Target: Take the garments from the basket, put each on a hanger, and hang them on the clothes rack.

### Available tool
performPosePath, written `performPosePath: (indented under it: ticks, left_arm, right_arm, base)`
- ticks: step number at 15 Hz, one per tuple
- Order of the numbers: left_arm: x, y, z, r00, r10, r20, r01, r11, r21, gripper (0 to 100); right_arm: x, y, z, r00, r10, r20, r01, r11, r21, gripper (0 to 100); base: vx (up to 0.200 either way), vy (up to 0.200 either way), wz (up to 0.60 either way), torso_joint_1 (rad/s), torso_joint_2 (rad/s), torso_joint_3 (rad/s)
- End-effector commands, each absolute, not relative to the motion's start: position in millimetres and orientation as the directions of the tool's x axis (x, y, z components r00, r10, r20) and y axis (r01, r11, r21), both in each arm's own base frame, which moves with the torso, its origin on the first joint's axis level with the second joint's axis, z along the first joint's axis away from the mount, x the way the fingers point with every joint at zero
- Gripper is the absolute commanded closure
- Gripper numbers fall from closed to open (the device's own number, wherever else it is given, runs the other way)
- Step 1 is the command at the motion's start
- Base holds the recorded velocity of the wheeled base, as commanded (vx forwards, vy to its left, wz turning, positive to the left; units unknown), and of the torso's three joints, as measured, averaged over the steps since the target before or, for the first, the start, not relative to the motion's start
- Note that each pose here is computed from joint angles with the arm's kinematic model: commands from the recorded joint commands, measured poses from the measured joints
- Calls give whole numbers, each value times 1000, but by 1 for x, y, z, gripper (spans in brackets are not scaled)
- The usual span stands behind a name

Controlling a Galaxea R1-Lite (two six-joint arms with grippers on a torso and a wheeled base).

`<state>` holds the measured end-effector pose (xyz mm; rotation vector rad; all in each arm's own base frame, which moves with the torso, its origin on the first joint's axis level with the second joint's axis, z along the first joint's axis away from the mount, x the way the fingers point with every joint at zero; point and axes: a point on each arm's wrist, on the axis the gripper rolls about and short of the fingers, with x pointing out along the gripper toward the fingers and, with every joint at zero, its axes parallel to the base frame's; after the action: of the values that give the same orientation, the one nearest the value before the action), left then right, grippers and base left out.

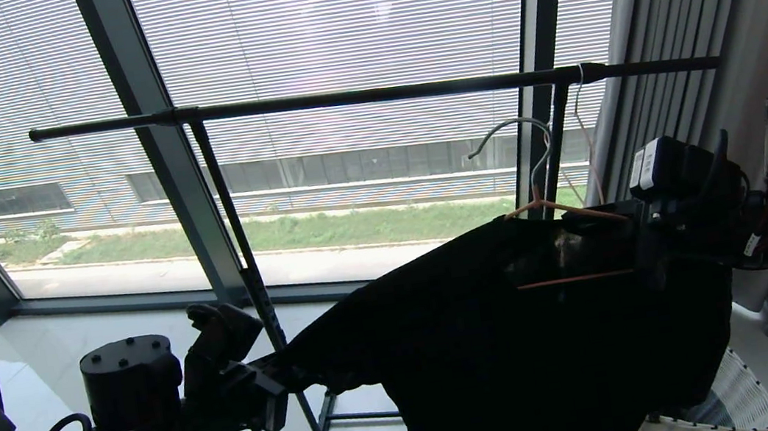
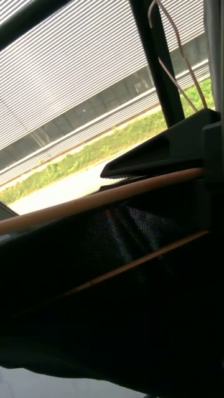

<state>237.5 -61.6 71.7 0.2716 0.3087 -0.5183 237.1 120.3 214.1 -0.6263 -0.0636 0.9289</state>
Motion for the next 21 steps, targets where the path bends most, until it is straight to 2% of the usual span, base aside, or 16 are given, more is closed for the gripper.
performPosePath:
  ticks: [1,6,7,11,12,14,16,18,21]
  left_arm:
    - [237,-47,72,857,-389,-338,465,866,182,100]
    - [209,-51,69,867,-398,-299,465,862,202,100]
    - [205,-51,69,869,-397,-295,462,865,198,0]
    - [204,-50,72,884,-388,-262,441,878,188,0]
    - [207,-50,73,910,-328,-253,380,905,192,0]
    - [215,-47,81,969,-134,-206,182,955,235,0]
    - [215,-47,105,988,-126,-87,140,972,186,0]
    - [211,-45,121,992,-122,-18,124,976,182,0]
    - [200,-38,163,994,-110,-18,112,979,170,0]
  right_arm:
    - [236,119,217,620,759,-202,-720,447,-531,100]
    - [236,120,215,621,756,-208,-722,448,-528,100]
    - [236,120,215,621,756,-208,-722,448,-528,100]
    - [236,119,215,622,755,-208,-721,449,-527,100]
    - [235,119,214,627,750,-213,-721,455,-522,100]
    - [233,117,207,652,720,-239,-720,489,-493,100]
    - [229,114,195,692,663,-284,-708,548,-445,100]
    - [225,110,187,737,593,-324,-674,616,-408,100]
    - [217,104,180,768,528,-362,-638,680,-361,100]
  base:
    - [0,0,0,0,0,0]
    - [0,0,0,0,0,0]
    - [0,0,0,0,0,0]
    - [0,0,0,0,0,0]
    - [0,0,0,0,0,0]
    - [0,0,0,0,0,0]
    - [0,0,0,0,0,0]
    - [0,0,0,0,0,0]
    - [0,0,0,0,0,0]
